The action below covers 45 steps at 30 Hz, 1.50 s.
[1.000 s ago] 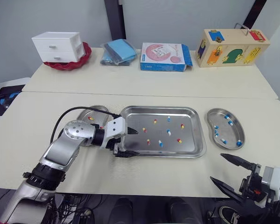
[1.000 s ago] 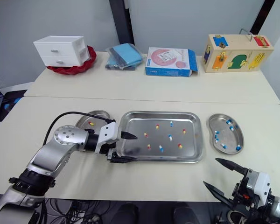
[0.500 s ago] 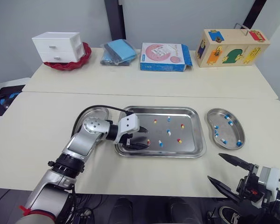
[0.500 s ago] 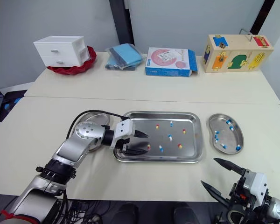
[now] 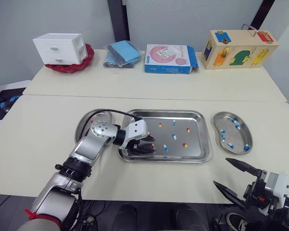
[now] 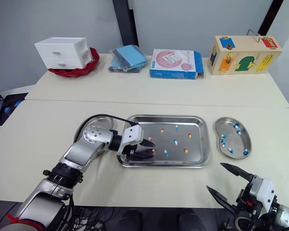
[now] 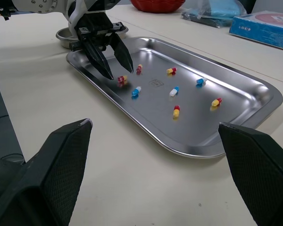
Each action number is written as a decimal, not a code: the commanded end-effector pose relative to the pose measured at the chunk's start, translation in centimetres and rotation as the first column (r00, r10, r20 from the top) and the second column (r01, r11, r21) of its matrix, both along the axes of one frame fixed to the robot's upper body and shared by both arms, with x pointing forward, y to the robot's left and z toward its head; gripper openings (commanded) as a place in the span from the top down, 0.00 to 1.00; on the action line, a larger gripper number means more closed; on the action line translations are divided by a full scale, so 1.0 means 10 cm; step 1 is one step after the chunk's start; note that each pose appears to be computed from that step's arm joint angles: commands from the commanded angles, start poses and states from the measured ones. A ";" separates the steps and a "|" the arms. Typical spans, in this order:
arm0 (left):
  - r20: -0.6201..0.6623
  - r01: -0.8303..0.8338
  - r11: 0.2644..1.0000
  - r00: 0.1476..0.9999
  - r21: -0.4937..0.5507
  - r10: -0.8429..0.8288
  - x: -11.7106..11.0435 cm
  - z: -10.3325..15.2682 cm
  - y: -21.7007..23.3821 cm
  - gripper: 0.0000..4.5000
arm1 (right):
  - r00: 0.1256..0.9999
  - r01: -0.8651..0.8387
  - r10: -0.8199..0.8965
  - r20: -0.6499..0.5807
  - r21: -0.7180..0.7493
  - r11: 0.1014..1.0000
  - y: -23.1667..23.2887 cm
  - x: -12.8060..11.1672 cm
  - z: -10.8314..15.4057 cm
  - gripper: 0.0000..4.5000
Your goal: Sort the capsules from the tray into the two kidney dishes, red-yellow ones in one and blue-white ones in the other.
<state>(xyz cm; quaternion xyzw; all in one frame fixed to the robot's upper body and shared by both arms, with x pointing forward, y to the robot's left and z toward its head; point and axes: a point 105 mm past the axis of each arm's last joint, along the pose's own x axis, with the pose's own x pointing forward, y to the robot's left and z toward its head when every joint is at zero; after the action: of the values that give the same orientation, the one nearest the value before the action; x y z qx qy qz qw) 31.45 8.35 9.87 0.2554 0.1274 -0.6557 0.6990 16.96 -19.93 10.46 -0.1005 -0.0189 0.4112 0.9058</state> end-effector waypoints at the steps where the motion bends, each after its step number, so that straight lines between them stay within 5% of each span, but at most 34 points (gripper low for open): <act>1: 0.028 0.014 1.000 0.999 0.003 -0.014 -0.01 0.05 -0.06 0.53 | 0.999 -0.016 0.016 0.044 0.003 1.000 0.05 -0.02 0.09 0.00; 15: 0.031 0.012 0.997 0.999 0.071 -0.014 0.00 -0.02 -0.04 0.53 | 0.999 -0.016 0.015 0.047 0.007 1.000 0.07 0.00 0.10 0.00; 21: 0.039 0.006 0.997 0.999 0.079 -0.009 0.02 -0.03 -0.02 0.87 | 0.999 -0.018 0.018 0.049 0.006 1.000 0.07 0.01 0.10 0.00; 34: 0.028 -0.012 1.000 1.000 0.023 0.011 -0.01 0.15 0.04 0.87 | 0.994 -0.099 0.099 0.046 -0.003 0.995 0.18 -0.07 0.13 0.00; 45: 0.031 -0.336 0.942 0.942 -0.003 0.335 -0.06 0.48 0.75 0.87 | 0.946 -0.318 0.320 0.041 -0.056 0.946 0.36 -0.14 0.12 0.00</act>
<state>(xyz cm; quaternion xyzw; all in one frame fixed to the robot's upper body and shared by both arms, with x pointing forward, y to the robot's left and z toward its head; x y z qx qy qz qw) 30.91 15.18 12.96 0.2357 0.1816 -0.5432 0.7851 15.77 -16.62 11.12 -0.1238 -0.0302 0.5354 0.8349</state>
